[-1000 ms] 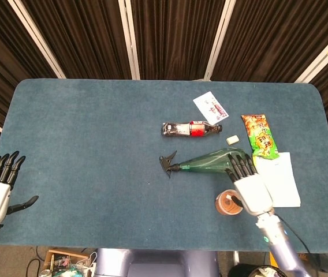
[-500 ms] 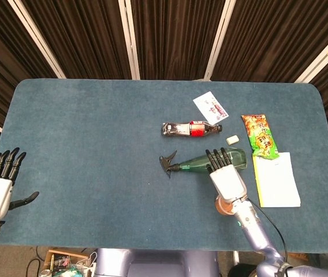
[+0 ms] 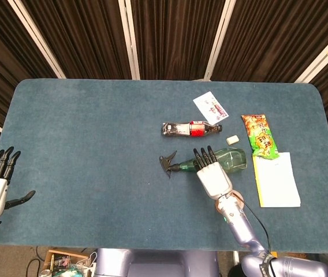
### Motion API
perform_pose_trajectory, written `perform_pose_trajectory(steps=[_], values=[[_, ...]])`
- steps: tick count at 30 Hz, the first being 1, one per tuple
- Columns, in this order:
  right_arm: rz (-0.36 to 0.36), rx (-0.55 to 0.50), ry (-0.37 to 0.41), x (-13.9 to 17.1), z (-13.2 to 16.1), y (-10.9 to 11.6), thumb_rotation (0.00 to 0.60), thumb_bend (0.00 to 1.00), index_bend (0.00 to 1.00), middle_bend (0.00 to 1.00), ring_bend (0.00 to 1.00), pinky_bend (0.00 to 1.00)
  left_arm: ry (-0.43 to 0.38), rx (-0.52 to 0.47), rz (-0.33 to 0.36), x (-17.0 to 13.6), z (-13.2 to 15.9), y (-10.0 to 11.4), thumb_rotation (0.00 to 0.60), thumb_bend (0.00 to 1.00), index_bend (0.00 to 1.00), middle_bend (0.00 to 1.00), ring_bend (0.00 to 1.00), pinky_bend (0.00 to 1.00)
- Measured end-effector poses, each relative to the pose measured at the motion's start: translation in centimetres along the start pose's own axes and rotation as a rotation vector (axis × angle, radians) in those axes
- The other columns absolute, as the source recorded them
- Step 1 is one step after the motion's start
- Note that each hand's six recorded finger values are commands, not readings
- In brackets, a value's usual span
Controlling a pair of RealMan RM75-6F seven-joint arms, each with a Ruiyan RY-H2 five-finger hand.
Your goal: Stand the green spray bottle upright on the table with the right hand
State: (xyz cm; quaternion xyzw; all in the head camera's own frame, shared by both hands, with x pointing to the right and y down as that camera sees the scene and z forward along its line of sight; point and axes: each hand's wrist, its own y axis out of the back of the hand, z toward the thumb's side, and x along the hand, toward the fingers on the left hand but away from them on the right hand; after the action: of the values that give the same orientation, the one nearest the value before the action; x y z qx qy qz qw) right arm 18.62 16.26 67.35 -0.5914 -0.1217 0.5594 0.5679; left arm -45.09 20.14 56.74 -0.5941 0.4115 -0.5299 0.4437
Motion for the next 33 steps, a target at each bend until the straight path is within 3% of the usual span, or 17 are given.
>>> perform_pose_trajectory(steps=[8, 23, 33], values=[[-0.002, 0.035, 0.037, -1.6, 1.0, 0.6, 0.6, 0.31, 0.23, 0.0, 0.0, 0.0, 0.021, 0.001, -0.011, 0.1, -0.3, -0.1, 0.6, 0.02, 0.0, 0.0, 0.0, 0.07], [0.032, 0.107, 0.087, -4.3, 2.0, -0.9, 0.6, 0.31, 0.23, 0.0, 0.0, 0.0, 0.056, 0.026, -0.018, 0.4, -0.7, -0.5, 0.6, 0.02, 0.0, 0.0, 0.0, 0.07], [0.058, 0.13, 0.098, -5.5, 1.1, -2.2, 0.6, 0.31, 0.27, 0.0, 0.0, 0.0, 0.067, 0.036, -0.041, 0.9, -0.8, -1.1, 0.6, 0.02, 0.0, 0.0, 0.0, 0.07]])
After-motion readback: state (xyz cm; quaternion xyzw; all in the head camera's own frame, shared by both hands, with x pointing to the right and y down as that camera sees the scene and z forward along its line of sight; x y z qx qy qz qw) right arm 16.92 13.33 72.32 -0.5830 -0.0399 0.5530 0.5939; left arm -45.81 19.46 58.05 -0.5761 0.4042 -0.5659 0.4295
